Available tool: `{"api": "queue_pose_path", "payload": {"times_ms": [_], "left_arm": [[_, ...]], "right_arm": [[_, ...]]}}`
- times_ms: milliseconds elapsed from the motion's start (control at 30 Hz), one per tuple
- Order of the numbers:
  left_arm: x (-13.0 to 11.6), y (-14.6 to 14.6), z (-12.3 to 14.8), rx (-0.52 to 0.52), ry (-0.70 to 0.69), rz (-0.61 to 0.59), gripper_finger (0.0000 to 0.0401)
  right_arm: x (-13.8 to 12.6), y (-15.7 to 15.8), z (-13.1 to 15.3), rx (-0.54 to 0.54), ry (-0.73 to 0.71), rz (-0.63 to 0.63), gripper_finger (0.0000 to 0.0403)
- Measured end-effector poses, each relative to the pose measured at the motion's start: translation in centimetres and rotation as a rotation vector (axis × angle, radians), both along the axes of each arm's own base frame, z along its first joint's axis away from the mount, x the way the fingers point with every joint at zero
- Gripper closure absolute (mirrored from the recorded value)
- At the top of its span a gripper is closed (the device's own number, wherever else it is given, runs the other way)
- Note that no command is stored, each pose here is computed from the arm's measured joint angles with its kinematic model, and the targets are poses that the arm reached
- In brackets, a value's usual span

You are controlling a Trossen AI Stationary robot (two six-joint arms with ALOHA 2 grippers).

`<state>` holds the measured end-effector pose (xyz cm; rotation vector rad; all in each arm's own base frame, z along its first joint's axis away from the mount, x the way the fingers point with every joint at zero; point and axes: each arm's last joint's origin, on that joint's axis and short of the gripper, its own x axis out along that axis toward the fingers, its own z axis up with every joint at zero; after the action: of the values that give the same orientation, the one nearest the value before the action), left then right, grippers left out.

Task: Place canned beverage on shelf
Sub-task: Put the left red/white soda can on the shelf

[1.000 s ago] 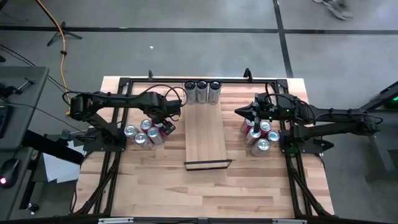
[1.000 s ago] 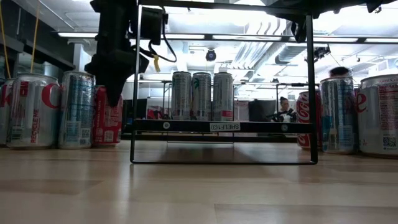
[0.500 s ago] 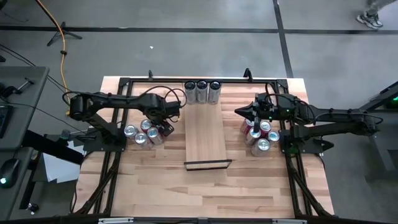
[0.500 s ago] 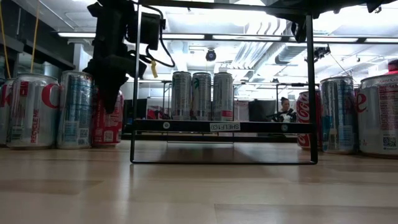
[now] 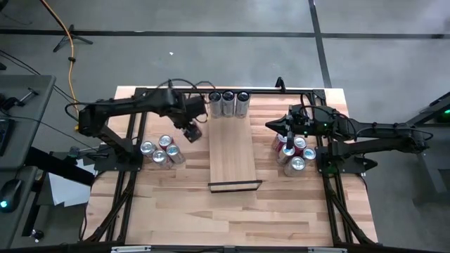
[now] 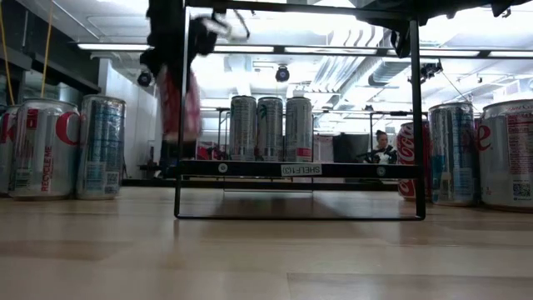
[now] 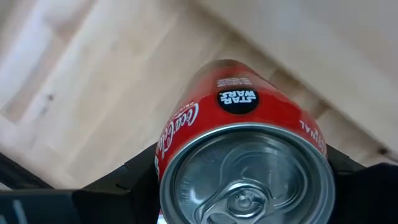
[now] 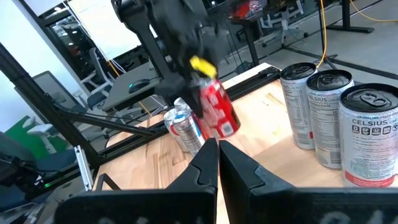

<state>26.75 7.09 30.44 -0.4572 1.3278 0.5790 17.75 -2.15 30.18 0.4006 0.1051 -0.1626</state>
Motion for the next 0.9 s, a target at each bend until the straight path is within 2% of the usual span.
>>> {"api": "queue_pose_path", "payload": {"times_ms": [200, 333, 433, 633, 900], "left_arm": [[0.8, -0.5, 4.4, 0.049, -0.139, -0.079, 0.0169], [2.4, -0.3, 4.9, 0.059, -0.144, -0.137, 0.0169], [4.4, 0.2, 4.5, 0.064, -0.119, -0.175, 0.0169], [8.2, 0.7, 2.0, 0.039, 0.026, -0.287, 0.0169], [10.3, 1.0, -1.2, 0.022, 0.122, -0.411, 0.0169]], "right_arm": [[0.0, 0.0, 0.0, -0.002, 0.000, 0.001, 0.0402], [0.0, 0.0, 0.0, -0.003, 0.000, 0.001, 0.0402], [0.0, 0.0, 0.0, -0.003, -0.002, 0.001, 0.0402], [0.0, 0.0, 0.0, 0.009, -0.005, 0.002, 0.0402], [0.0, 0.0, 0.0, 0.025, -0.002, 0.000, 0.0402]]}}
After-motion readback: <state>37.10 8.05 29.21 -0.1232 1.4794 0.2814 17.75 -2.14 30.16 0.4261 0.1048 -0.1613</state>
